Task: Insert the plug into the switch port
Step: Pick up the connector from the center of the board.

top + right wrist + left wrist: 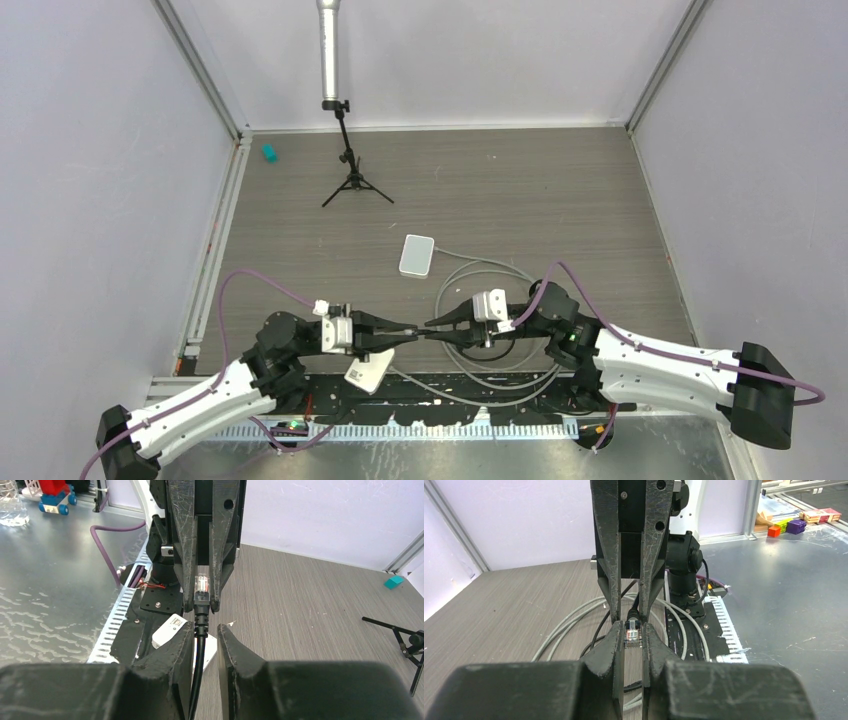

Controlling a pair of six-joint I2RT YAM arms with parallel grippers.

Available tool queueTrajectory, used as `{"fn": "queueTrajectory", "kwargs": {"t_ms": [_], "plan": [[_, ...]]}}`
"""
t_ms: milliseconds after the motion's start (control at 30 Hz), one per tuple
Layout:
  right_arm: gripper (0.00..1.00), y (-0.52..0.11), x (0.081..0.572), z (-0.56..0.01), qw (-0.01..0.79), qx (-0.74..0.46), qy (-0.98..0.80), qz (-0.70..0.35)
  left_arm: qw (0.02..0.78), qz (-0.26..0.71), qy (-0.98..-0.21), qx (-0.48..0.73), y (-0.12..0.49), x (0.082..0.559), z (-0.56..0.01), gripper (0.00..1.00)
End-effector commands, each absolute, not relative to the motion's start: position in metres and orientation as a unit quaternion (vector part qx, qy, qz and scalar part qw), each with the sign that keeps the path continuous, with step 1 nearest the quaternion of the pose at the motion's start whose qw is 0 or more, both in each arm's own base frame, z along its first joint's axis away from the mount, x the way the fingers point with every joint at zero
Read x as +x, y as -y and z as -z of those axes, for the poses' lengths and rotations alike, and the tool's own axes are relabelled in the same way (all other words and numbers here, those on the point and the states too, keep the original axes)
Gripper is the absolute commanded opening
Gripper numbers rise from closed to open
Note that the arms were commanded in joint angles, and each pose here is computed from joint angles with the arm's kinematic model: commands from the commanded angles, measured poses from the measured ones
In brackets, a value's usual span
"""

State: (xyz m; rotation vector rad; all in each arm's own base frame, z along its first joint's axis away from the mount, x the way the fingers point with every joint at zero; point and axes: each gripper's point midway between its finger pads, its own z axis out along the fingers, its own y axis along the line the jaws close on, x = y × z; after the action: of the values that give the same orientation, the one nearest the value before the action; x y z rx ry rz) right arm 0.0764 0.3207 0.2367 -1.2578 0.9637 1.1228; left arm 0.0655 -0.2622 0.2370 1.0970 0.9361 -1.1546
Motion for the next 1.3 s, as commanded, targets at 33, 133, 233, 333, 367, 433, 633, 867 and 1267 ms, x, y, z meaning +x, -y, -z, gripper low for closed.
{"fn": "queueTrajectory", "kwargs": {"t_ms": [33,133,233,333,367,433,633,867,1267], "plan": [[0.30,-0.322,0.077,-0.244,0.577,-0.536,-0.396,-0.473,0.624,0.504,-0.373,0.466,0.259,0.061,-0.254,0.00],[0.32,-0.321,0.077,-0.244,0.577,-0.537,-0.395,-0.472,0.625,0.504,-0.373,0.466,0.259,0.062,-0.254,0.00],[0.08,-0.323,0.077,-0.244,0.573,-0.540,-0.398,-0.471,0.624,0.504,-0.375,0.465,0.259,0.062,-0.254,0.00],[0.01,-0.324,0.084,-0.241,0.565,-0.541,-0.422,-0.459,0.633,0.497,-0.421,0.419,0.256,0.080,-0.255,0.37],[0.01,-0.324,0.089,-0.241,0.566,-0.536,-0.435,-0.451,0.643,0.487,-0.451,0.381,0.253,0.094,-0.257,0.52],[0.00,-0.321,0.106,-0.238,0.577,-0.517,-0.471,-0.421,0.649,0.476,-0.502,0.317,0.246,0.115,-0.258,0.68],[0.00,-0.285,0.178,-0.207,0.609,-0.446,-0.611,-0.239,0.620,0.296,-0.720,0.095,0.188,0.194,-0.220,0.90],[0.01,-0.246,0.246,-0.162,0.576,-0.403,-0.704,-0.106,0.538,0.257,-0.800,0.071,0.196,0.227,-0.180,0.92],[0.00,-0.266,0.315,-0.096,0.472,-0.402,-0.769,-0.156,0.472,0.219,-0.854,0.006,0.207,0.330,-0.125,0.82]]}}
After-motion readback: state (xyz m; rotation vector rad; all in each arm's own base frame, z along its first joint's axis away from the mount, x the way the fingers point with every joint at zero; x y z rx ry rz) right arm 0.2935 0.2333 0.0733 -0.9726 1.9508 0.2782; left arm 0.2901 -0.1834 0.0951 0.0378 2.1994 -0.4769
